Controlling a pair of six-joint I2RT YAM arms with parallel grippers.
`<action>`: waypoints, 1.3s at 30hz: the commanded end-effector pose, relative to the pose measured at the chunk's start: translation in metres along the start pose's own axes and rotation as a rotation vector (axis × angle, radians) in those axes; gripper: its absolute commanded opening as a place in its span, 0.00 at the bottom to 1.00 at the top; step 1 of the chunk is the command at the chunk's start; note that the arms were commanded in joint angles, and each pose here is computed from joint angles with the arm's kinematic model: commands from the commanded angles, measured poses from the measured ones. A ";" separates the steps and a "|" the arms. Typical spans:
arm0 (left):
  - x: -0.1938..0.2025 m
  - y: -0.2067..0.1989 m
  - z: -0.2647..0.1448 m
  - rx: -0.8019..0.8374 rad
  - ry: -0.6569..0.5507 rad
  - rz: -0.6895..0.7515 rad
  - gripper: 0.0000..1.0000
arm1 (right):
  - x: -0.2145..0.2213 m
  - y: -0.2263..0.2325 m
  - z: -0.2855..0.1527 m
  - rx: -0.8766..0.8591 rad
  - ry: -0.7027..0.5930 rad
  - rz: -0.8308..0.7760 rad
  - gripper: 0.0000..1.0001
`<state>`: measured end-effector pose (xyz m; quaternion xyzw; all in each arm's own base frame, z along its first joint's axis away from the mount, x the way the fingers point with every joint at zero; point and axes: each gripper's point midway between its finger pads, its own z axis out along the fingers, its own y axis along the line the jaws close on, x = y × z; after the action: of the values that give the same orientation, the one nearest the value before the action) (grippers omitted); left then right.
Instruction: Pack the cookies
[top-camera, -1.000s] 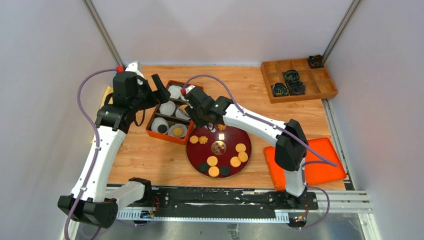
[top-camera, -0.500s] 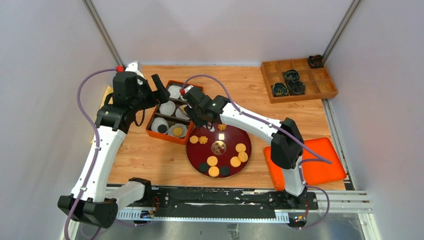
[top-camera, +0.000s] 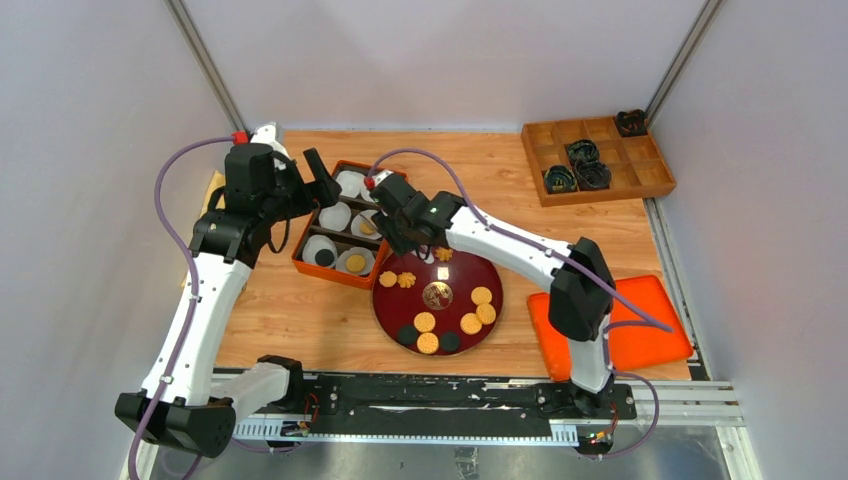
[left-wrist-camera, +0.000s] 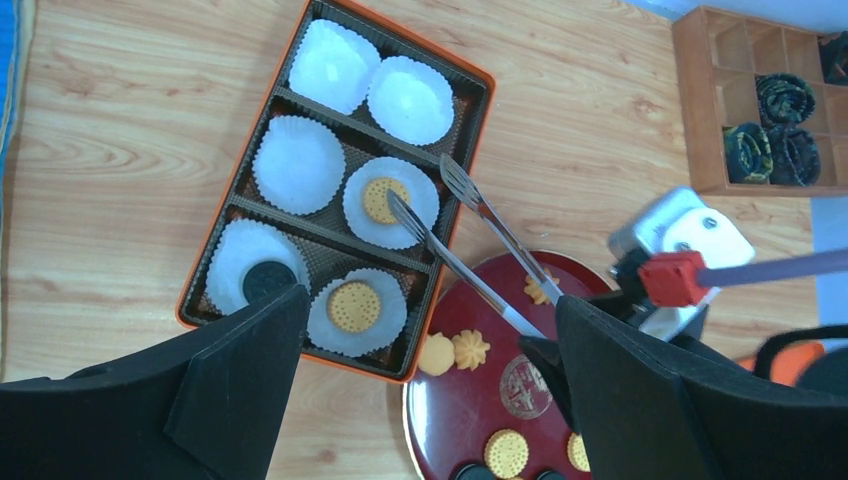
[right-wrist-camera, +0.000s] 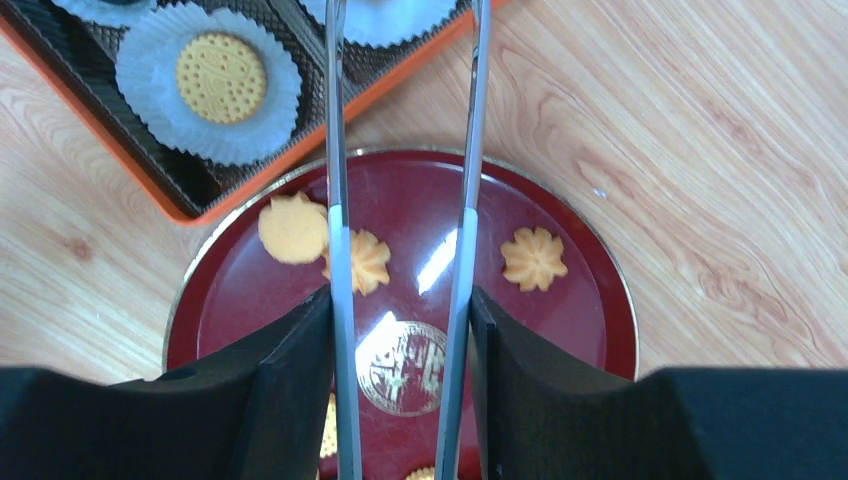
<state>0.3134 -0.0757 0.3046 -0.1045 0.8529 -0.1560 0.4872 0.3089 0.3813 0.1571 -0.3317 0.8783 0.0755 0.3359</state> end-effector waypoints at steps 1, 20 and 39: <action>-0.010 -0.009 -0.010 0.042 -0.034 0.012 1.00 | -0.009 -0.016 -0.055 0.013 -0.089 0.032 0.47; 0.001 -0.017 -0.005 0.082 0.014 -0.027 1.00 | 0.192 0.014 -0.160 -0.092 0.148 0.009 0.47; 0.005 -0.020 -0.012 0.108 0.016 -0.044 1.00 | 0.254 0.006 -0.198 -0.047 0.317 -0.047 0.47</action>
<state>0.3032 -0.0893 0.3148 -0.0979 0.8453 -0.2006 0.4854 0.0674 0.1898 0.1324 -0.3627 0.9102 0.0415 0.1959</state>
